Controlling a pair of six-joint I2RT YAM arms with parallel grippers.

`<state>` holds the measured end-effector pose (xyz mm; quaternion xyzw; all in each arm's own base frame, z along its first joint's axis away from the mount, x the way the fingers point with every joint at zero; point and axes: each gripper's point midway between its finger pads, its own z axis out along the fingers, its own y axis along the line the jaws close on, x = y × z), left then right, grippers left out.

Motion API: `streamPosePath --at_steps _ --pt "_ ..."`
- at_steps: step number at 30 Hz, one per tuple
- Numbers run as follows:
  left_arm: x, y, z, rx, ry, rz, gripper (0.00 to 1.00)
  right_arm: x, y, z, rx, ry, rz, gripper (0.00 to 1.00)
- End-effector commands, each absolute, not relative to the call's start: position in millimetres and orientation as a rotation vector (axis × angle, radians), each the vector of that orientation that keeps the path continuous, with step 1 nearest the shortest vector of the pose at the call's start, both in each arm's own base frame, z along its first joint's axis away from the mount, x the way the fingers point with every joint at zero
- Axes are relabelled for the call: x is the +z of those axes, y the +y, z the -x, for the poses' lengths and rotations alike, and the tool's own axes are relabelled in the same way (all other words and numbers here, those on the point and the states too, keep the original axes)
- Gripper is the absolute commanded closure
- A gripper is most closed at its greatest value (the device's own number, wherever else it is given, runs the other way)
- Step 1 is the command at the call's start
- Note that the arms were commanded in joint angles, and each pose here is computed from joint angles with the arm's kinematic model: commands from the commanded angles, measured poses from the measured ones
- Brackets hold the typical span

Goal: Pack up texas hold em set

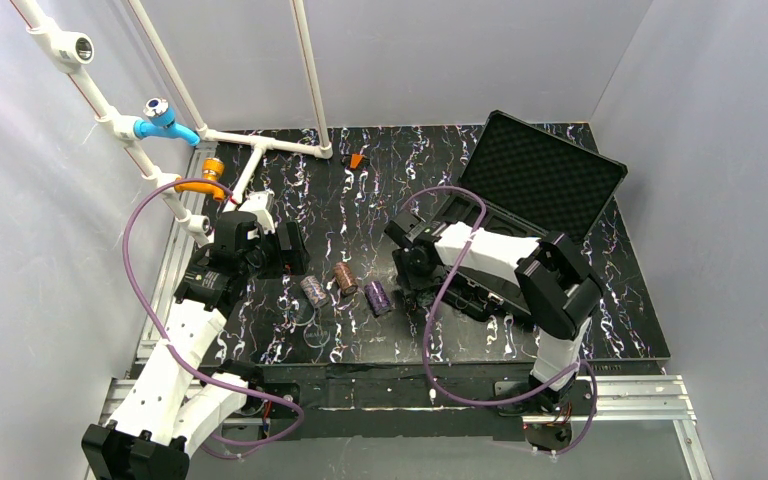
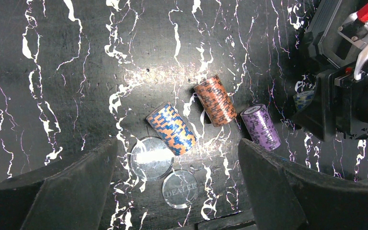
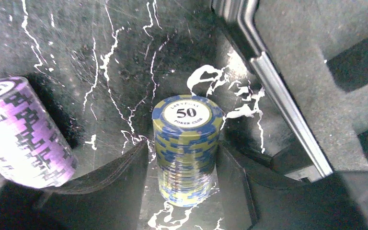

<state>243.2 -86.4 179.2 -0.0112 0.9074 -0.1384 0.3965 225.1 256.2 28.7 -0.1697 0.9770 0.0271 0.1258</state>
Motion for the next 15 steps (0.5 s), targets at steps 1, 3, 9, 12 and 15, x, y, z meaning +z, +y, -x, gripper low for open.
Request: streamPosePath --at_steps 1,3,9,12,15 --pt "179 -85 -239 -0.342 2.297 0.013 0.05 38 269 -241 0.095 2.795 0.456 0.39" --pt "179 -85 -239 -0.343 2.297 0.012 0.05 37 269 -242 0.089 2.798 0.447 0.39" --pt "179 -85 -239 -0.342 2.297 0.012 0.05 31 266 -242 0.048 2.804 0.436 0.45" --pt "179 -85 -240 -0.344 2.296 0.012 0.05 29 265 -242 0.035 2.807 0.437 0.51" --pt "179 -85 -239 -0.344 2.296 0.012 0.05 27 264 -241 0.031 2.811 0.445 0.62"
